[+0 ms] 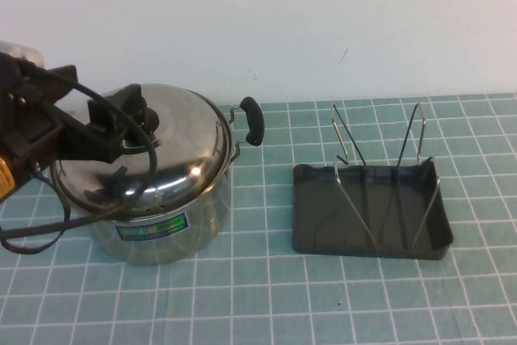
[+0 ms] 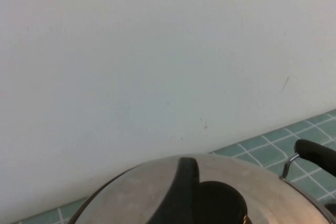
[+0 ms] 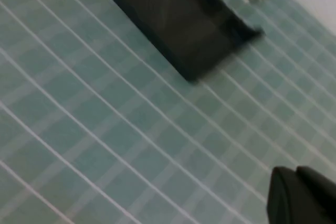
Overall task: Put pot lid on rack
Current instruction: Open the pot
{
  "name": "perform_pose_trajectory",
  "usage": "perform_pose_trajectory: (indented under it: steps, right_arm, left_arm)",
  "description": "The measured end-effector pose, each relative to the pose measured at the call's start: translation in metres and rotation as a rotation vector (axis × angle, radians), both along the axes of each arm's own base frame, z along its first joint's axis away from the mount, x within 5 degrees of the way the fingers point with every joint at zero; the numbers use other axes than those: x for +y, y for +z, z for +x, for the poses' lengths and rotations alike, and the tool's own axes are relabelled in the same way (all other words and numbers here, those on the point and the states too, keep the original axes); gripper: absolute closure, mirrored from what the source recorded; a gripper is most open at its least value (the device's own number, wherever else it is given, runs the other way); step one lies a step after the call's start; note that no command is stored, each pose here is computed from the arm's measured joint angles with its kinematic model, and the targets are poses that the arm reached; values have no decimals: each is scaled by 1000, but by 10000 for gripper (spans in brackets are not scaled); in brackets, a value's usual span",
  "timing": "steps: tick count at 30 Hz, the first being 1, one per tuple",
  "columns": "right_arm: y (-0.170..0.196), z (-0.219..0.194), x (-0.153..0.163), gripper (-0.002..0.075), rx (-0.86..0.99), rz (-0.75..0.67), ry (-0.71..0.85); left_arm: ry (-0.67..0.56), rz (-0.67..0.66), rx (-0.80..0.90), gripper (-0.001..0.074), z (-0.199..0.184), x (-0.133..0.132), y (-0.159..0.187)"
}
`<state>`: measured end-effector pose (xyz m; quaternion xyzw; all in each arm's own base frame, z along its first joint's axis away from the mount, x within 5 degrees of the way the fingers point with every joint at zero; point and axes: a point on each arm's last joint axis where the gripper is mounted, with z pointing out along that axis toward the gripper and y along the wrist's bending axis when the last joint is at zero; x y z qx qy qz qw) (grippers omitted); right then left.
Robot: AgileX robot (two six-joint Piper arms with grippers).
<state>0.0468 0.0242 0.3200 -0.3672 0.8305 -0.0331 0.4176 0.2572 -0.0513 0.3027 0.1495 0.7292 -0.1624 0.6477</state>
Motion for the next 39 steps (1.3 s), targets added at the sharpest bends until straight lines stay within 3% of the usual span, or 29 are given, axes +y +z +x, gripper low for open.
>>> perform_pose_trajectory:
  steps: [4, 7, 11, 16, 20, 24, 29, 39]
  right_arm:
    - [4, 2, -38, 727, -40, -160, -425]
    - [22, 5, -45, 727, -272, -97, -544]
    - [47, 5, -34, 727, -570, 126, -492]
    - [55, 5, -25, 727, -641, 306, -443]
    - [47, 8, -21, 727, -590, 320, -401]
    - [45, 8, -17, 727, -568, 334, -369]
    - [44, 8, -16, 727, -560, 344, -360]
    - [46, 4, 7, 727, -522, 440, -121]
  left_arm:
    - [-25, 33, 27, 95, 4, -2, -8]
    - [-47, 35, 37, 95, 7, -4, -13]
    - [-68, 47, 50, 95, 13, -6, -23]
    - [-32, 23, 75, 95, 28, -4, -36]
    - [-40, 44, 74, 99, 40, -6, -46]
    - [-37, 18, 74, 160, 46, -6, -53]
    - [21, -61, 87, 400, 52, -3, -57]
    - [-17, -153, -6, 402, 51, -6, -45]
